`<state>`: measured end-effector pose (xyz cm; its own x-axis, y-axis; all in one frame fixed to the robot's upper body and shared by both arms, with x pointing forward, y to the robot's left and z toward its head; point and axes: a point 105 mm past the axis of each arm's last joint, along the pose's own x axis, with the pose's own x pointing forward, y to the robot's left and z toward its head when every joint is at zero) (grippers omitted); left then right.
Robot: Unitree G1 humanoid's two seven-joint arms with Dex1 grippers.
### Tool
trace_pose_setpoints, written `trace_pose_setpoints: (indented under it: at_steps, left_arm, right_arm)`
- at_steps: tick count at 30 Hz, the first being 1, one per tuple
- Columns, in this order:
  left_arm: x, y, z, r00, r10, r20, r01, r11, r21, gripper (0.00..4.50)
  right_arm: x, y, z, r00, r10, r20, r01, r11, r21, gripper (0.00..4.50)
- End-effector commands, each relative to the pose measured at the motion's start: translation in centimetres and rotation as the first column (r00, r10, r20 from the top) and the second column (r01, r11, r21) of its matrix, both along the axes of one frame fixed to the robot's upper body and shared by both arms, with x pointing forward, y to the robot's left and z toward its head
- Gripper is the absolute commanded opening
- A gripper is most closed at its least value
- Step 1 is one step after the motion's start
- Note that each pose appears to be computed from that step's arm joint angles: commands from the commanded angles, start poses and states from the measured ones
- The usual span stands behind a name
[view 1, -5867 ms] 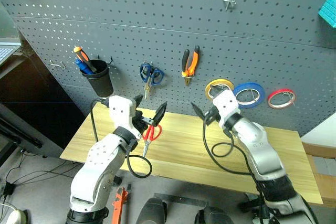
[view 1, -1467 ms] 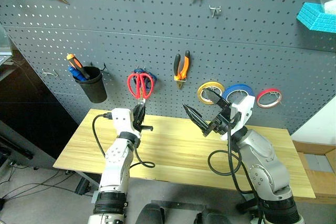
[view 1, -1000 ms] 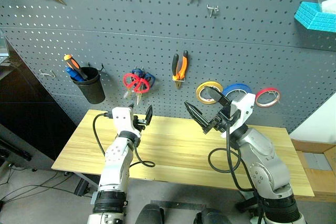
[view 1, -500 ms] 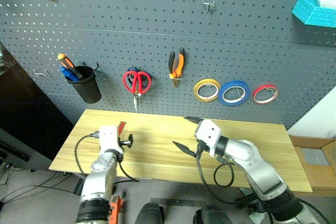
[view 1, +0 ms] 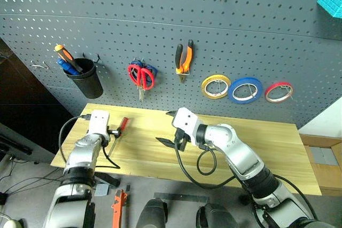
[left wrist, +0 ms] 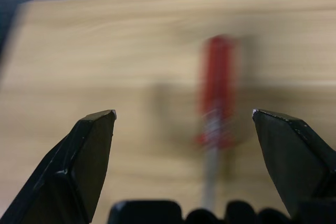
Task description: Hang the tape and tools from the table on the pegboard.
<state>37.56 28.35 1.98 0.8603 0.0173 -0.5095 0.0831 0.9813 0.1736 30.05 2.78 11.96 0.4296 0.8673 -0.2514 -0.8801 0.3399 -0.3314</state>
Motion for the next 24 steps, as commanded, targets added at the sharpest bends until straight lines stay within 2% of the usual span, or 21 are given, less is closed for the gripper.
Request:
trace_pose_setpoints:
  at_steps: [1,8,16,19,24]
  left_arm:
    - [1.1,1.2,1.4,1.000,-0.008,0.027,0.007,0.998,0.058,4.47]
    - [1.7,2.7,1.6,1.000,0.011,-0.011,-0.010,0.994,0.113,4.47]
    - [0.7,1.6,-0.7,0.988,-0.049,-0.145,0.052,0.999,0.016,4.47]
    - [0.7,1.6,-0.7,0.988,-0.057,-0.146,0.061,0.998,0.019,3.90]
    - [0.8,1.7,-0.4,0.989,-0.061,-0.138,0.066,0.997,0.032,2.17]
  right_arm:
    - [-0.8,0.3,1.0,0.999,0.037,0.003,-0.037,0.999,0.014,4.50]
    - [-1.6,0.1,1.3,0.999,0.034,-0.018,-0.034,0.999,0.015,4.50]
    - [-1.7,-0.1,1.9,0.999,0.008,-0.033,-0.007,1.000,0.018,4.50]
    - [-1.6,-0.3,1.9,0.999,-0.015,-0.048,0.016,1.000,0.026,4.50]
    - [-1.5,-0.7,1.7,0.997,-0.040,-0.059,0.042,0.999,0.025,4.50]
